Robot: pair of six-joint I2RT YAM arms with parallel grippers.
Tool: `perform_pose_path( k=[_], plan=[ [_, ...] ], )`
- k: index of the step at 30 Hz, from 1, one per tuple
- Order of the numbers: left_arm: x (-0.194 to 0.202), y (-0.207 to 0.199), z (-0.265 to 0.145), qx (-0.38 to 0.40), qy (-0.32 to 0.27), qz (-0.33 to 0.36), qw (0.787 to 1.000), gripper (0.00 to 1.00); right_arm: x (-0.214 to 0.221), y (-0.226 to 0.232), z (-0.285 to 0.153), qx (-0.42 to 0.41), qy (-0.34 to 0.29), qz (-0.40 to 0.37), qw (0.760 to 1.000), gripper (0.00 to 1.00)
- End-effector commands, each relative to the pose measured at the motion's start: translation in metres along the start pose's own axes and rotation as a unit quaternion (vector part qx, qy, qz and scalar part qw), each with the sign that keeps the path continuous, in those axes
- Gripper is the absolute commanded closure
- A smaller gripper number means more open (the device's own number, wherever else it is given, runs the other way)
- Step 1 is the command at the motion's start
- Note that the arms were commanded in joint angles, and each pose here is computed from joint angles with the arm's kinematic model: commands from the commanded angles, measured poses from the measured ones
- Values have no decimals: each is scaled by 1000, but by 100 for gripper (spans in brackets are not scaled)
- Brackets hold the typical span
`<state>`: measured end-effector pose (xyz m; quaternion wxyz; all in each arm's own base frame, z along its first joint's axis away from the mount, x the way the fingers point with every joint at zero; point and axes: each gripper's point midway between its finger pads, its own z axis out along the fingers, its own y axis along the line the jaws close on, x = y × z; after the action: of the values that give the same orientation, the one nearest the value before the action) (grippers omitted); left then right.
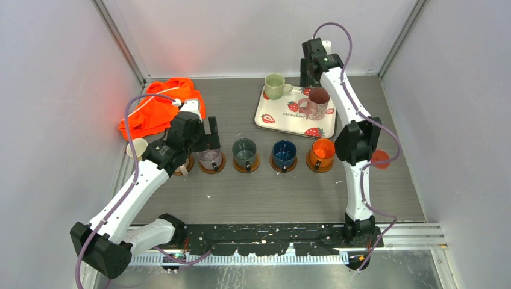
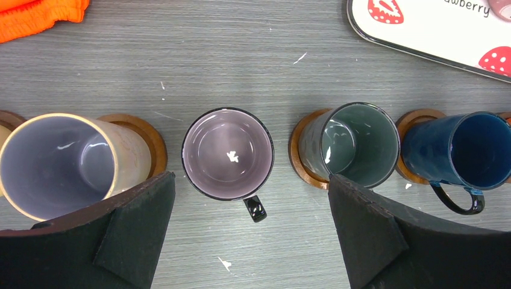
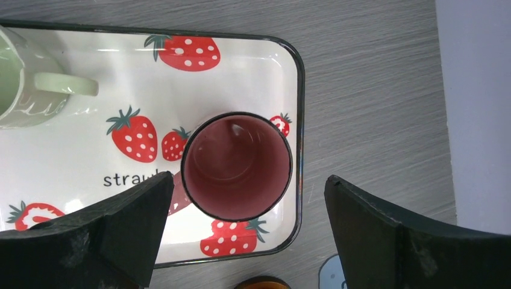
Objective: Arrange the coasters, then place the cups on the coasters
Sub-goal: Move the cup to the tray, then pick up the cup from the tray.
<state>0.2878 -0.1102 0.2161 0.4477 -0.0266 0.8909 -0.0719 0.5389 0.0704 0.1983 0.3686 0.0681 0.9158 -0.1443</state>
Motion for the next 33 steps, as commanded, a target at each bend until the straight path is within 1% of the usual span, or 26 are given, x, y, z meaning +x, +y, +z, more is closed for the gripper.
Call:
perform_pose_path(
  k=[1, 7, 12, 24, 33],
  plan=[
    [-17, -5, -6, 16, -30, -11, 999, 0, -7, 2, -23, 36, -21, 0, 999, 0],
    [-17, -5, -7, 16, -31, -11, 999, 0, 6, 11, -21, 78, -18, -36, 996, 0],
    [-17, -6, -8, 19, -31, -12, 999, 0, 12, 18, -19, 96, -20, -64, 993, 0],
    [-17, -6, -8, 18, -31, -12, 999, 0, 14, 26, -2, 119, -27, -86, 989, 0],
    [-16, -6, -7, 17, -31, -12, 999, 0, 19, 24, -12, 132, -28, -104, 985, 0]
  ],
)
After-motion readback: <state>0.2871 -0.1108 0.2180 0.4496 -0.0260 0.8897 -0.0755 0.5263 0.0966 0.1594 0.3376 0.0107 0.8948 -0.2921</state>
